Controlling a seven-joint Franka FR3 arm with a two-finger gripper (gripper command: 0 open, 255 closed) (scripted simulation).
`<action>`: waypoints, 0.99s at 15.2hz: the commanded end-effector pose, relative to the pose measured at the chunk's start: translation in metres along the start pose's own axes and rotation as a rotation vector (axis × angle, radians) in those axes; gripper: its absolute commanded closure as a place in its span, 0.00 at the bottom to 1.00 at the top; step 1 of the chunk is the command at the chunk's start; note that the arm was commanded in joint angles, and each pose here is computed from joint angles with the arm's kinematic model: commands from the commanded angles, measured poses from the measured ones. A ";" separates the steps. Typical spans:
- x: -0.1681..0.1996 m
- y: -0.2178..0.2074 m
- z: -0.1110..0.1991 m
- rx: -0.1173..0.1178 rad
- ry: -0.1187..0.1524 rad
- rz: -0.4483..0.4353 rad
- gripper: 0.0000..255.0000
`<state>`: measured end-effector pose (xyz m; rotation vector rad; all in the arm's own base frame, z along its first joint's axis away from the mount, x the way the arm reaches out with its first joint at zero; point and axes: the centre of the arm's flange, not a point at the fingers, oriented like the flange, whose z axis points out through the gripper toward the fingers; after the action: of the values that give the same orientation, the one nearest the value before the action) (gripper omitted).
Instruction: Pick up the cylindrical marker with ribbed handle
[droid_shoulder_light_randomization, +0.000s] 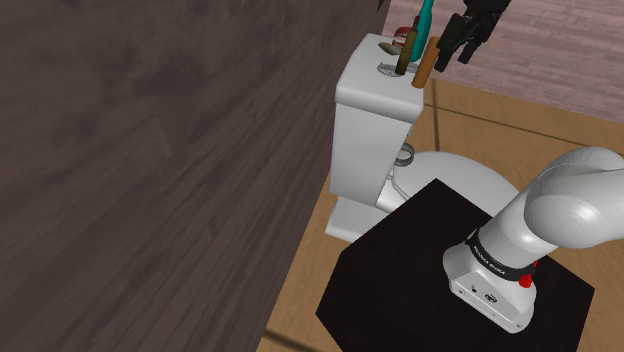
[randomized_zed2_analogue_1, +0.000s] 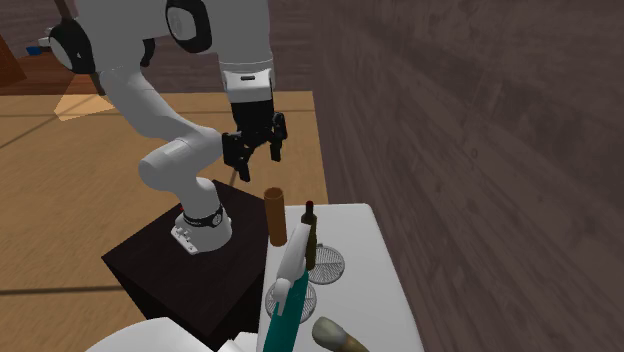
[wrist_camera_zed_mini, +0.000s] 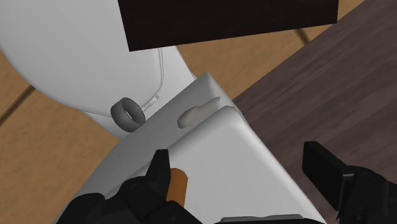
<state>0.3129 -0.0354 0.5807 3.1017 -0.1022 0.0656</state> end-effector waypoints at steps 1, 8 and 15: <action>0.000 0.000 0.000 0.000 0.000 0.000 0.00; 0.107 0.027 -0.033 -0.031 -0.172 0.121 0.00; 0.214 0.066 -0.048 -0.062 -0.345 0.242 0.00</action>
<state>0.5041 -0.1061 0.6374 3.0020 -0.4509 -0.4155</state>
